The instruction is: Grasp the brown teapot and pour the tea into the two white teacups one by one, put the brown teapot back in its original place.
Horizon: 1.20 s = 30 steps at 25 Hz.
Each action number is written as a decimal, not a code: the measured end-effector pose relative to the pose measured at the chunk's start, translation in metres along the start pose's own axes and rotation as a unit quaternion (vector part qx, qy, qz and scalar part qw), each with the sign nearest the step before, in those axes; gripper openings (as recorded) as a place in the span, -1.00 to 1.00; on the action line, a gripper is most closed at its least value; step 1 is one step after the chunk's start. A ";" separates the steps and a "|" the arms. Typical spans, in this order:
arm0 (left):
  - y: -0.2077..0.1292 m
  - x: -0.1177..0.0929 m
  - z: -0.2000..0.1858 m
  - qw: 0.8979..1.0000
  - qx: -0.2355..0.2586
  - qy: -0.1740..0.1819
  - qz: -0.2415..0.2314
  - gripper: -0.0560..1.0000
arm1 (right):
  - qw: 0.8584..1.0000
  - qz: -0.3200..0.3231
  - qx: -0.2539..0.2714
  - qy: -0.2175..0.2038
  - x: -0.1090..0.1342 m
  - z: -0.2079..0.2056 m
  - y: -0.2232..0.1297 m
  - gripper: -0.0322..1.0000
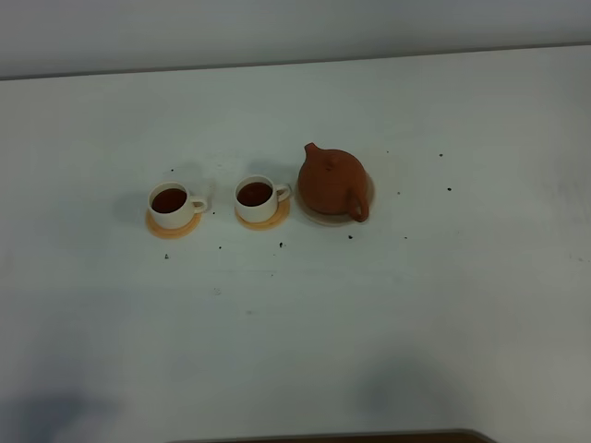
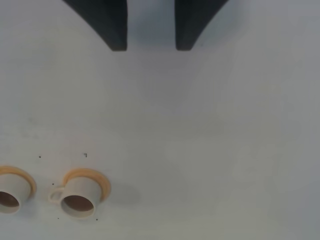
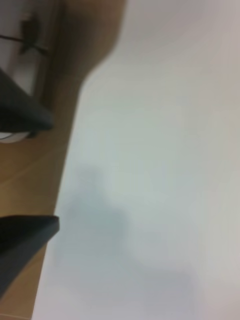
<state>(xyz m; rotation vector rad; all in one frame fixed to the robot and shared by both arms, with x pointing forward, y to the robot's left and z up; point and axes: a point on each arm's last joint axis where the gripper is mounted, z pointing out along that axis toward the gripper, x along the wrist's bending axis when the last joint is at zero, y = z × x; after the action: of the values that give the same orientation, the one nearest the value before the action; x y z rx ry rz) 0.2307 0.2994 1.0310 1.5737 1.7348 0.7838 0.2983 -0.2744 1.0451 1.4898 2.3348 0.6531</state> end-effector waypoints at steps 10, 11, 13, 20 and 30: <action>0.000 0.000 0.000 1.000 0.000 0.000 0.000 -0.37 | 0.995 0.036 -0.081 -0.044 0.000 -0.020 -0.016 -0.14; 0.000 0.000 0.000 1.000 0.000 0.000 0.000 -0.37 | 0.994 0.035 -0.089 -0.045 0.000 -0.022 -0.018 -0.14; 0.000 0.000 0.000 1.000 0.000 0.000 0.000 -0.37 | 0.993 0.034 -0.104 -0.048 0.001 -0.025 -0.021 -0.14; 0.000 0.000 0.000 1.000 0.000 0.000 0.000 -0.37 | 0.986 0.028 -0.156 -0.058 0.006 -0.036 -0.033 -0.14; 0.000 0.000 0.000 1.000 0.000 0.000 0.000 -0.37 | 0.976 0.023 -0.207 -0.061 0.011 -0.045 -0.046 -0.14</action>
<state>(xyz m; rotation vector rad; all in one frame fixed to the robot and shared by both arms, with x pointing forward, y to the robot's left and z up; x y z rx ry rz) 0.2307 0.2994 1.0310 1.5737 1.7348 0.7838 0.2367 -0.2904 1.0592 1.3503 1.9274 0.9619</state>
